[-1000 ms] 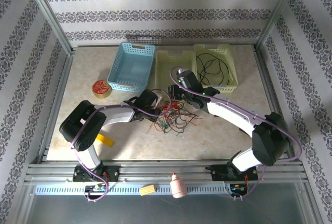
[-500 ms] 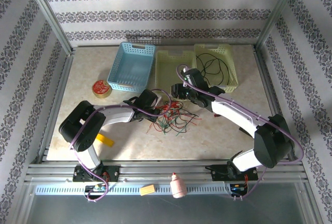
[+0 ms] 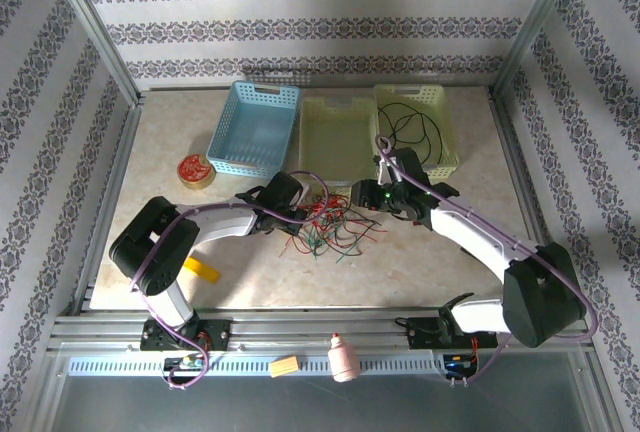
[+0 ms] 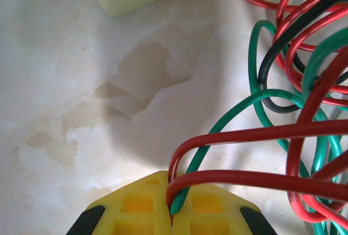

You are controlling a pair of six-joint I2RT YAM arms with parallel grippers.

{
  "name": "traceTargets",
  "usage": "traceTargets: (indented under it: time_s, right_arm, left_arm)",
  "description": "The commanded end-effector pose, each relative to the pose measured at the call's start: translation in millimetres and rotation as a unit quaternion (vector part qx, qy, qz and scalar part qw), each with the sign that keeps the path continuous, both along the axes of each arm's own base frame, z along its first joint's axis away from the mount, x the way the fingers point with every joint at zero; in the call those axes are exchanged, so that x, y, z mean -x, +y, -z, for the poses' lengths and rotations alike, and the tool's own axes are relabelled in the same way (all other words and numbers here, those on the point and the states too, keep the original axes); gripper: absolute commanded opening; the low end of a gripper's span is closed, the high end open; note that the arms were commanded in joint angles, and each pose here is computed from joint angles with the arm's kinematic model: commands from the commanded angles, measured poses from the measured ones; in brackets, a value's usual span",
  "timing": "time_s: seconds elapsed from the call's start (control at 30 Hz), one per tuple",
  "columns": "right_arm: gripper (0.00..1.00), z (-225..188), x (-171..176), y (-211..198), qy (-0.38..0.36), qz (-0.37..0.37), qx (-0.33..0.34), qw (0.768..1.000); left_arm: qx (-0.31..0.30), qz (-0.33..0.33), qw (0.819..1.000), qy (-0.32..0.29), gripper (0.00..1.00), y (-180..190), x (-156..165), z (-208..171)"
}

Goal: Untangle the cables

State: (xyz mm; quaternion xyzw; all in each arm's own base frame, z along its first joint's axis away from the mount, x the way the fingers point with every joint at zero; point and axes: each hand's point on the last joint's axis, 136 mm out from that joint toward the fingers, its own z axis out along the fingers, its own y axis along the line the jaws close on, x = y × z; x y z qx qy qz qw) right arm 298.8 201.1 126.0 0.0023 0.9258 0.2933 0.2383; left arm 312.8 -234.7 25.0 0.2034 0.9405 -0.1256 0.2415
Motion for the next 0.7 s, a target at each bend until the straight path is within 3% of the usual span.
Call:
traceTargets:
  time_s: [0.0, 0.47, 0.67]
  right_arm:
    - [0.44, 1, 12, 12, 0.022, -0.028, -0.033, 0.999]
    - [0.3, 11, -4, 29, 0.036, -0.037, -0.043, 0.998]
    - [0.06, 8, -14, 27, 0.02, -0.019, -0.04, 0.999]
  left_arm:
    - [-0.014, 0.001, 1.0, 0.008, 0.0, 5, 6, 2]
    - [-0.009, -0.003, 1.0, 0.013, 0.0, 5, 8, 6]
    - [-0.009, -0.005, 1.0, 0.013, 0.0, 6, 9, 6]
